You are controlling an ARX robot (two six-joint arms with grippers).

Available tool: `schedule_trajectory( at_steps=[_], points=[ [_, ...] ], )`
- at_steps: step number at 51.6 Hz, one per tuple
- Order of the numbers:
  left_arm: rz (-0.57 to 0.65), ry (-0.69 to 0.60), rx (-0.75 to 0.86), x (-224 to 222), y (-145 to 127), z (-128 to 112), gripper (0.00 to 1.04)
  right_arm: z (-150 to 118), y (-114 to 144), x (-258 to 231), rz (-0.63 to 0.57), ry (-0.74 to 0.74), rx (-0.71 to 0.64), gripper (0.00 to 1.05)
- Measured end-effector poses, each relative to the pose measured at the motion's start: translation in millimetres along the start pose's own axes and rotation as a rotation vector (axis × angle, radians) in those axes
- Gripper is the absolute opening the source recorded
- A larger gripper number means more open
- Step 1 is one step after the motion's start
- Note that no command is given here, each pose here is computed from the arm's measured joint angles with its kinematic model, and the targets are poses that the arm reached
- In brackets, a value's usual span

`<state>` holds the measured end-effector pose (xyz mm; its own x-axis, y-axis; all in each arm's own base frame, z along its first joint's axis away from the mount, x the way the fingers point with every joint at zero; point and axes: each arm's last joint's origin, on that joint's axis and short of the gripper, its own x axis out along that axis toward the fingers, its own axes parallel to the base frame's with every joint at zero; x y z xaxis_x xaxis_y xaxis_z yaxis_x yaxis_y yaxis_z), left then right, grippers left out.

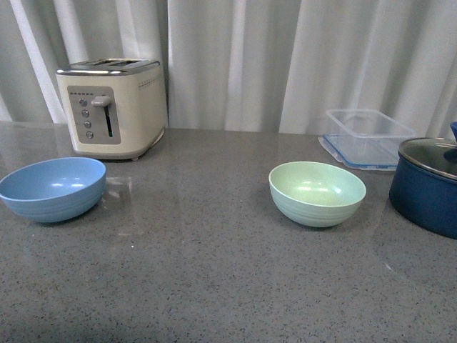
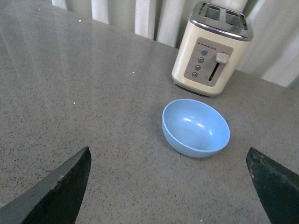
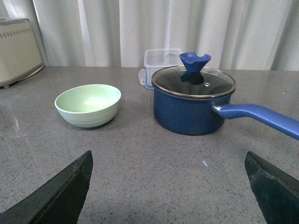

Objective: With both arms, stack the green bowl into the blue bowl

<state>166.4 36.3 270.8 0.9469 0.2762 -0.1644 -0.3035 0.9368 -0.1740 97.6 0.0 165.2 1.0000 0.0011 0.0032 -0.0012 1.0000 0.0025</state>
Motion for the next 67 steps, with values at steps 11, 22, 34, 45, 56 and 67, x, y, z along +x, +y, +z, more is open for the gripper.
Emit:
schedule_trajectory(
  at_steps=[11, 22, 34, 45, 56, 67],
  points=[
    [0.039, 0.132, -0.122, 49, 4, 27, 0.98, 0, 0, 0, 0.0, 0.0, 0.0, 0.95],
    [0.053, 0.266, -0.18, 89, 3, 26, 0.98, 0, 0, 0, 0.0, 0.0, 0.0, 0.95],
    [0.039, 0.387, -0.204, 136, -10, 21, 0.98, 0, 0, 0, 0.0, 0.0, 0.0, 0.95],
    [0.057, 0.488, -0.175, 180, -29, 8, 0.98, 0, 0, 0, 0.0, 0.0, 0.0, 0.95],
    [0.059, 0.541, -0.143, 208, -47, -3, 0.98, 0, 0, 0, 0.0, 0.0, 0.0, 0.95],
    [0.074, 0.573, -0.129, 227, -55, -13, 0.98, 0, 0, 0, 0.0, 0.0, 0.0, 0.95]
  ],
)
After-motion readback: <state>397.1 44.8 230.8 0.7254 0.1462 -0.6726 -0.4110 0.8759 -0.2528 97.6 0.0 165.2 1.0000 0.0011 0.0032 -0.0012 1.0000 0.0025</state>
